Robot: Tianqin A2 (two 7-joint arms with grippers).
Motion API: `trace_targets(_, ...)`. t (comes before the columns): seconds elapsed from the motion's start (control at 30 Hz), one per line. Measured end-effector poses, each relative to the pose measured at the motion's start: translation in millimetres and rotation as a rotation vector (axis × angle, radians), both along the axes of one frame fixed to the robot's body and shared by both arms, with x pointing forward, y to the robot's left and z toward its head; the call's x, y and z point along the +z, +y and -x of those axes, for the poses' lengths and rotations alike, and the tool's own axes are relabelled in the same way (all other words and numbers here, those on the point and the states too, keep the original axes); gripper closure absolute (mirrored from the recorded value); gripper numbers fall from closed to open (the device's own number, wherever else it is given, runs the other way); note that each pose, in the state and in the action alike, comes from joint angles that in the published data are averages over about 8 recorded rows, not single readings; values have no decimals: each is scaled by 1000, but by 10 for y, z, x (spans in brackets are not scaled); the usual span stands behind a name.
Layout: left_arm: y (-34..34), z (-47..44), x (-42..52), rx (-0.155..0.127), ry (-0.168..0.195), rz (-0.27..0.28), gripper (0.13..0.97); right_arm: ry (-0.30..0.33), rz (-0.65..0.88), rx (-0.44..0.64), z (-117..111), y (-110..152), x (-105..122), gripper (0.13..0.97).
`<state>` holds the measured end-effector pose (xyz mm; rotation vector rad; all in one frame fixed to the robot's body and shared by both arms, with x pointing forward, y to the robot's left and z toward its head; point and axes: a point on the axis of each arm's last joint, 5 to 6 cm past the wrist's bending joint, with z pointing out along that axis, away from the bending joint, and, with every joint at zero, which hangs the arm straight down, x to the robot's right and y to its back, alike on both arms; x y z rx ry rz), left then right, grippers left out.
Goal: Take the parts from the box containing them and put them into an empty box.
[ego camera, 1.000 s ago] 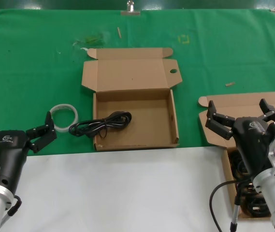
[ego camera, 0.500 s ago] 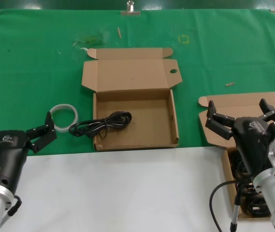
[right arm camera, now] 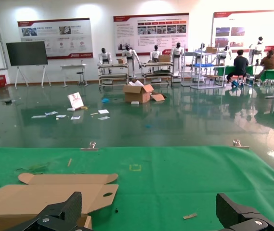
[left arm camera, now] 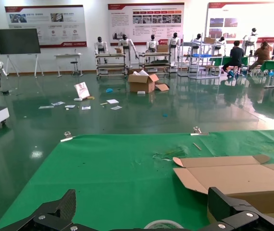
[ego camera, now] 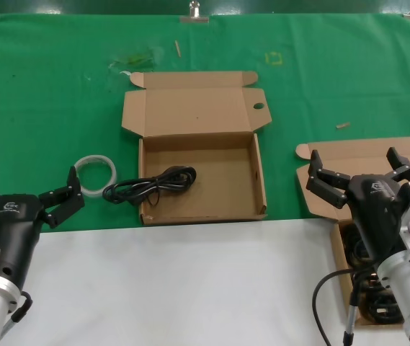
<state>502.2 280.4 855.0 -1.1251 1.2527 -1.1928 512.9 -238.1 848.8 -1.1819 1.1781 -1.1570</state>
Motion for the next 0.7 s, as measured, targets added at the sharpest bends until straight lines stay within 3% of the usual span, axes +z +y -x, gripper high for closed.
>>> trace_targets(0.7, 0, 0, 0, 0, 0, 0, 132, 0, 0, 0, 0, 0, 0, 130)
